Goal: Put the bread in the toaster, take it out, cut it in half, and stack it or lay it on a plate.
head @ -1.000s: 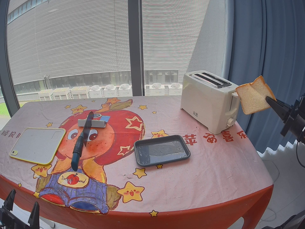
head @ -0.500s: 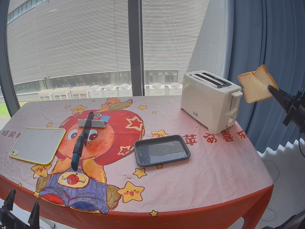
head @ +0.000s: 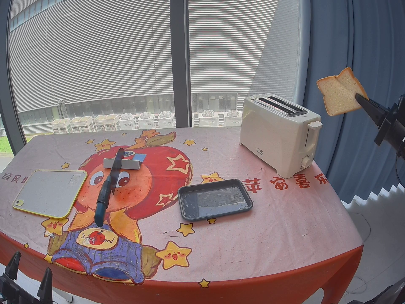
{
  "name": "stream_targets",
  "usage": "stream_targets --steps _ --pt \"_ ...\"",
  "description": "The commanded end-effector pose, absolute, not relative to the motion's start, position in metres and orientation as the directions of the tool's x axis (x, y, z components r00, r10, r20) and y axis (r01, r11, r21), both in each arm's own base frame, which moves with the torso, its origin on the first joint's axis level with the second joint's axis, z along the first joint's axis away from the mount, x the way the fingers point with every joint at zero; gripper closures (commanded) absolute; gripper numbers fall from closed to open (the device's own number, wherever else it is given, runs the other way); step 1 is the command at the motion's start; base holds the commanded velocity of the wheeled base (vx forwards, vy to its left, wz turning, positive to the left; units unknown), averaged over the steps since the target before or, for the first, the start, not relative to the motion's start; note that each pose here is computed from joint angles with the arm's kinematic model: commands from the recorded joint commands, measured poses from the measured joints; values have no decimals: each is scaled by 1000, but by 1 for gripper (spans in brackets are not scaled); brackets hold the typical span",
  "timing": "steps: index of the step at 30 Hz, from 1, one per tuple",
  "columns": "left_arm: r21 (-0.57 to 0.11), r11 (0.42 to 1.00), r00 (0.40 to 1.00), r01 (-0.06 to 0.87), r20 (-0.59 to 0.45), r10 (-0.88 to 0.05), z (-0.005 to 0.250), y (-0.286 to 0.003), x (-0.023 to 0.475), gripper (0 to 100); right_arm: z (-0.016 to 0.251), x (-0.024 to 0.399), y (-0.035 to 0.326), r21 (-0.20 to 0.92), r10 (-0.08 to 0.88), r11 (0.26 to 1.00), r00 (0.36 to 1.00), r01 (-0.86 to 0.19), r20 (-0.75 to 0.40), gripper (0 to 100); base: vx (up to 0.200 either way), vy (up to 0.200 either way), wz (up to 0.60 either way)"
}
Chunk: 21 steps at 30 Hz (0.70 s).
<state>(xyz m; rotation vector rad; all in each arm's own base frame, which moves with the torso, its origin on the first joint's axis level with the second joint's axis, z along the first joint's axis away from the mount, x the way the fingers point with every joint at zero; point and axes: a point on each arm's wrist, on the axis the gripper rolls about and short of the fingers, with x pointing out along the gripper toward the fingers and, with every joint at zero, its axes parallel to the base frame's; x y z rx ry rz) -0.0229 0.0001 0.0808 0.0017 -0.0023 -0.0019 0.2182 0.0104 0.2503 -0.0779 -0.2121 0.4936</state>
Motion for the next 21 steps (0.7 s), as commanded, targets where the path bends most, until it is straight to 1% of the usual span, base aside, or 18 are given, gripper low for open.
stream_targets --steps 1,21 --pt "2 1000 1000 2 -14 -2 76 0 -22 0 250 226 10 -121 477 879 861 -462 175 100 0 0 0" --pt "2 1000 1000 2 -14 -2 76 0 -22 0 252 227 8 -127 468 884 864 -451 186 100 0 0 0"
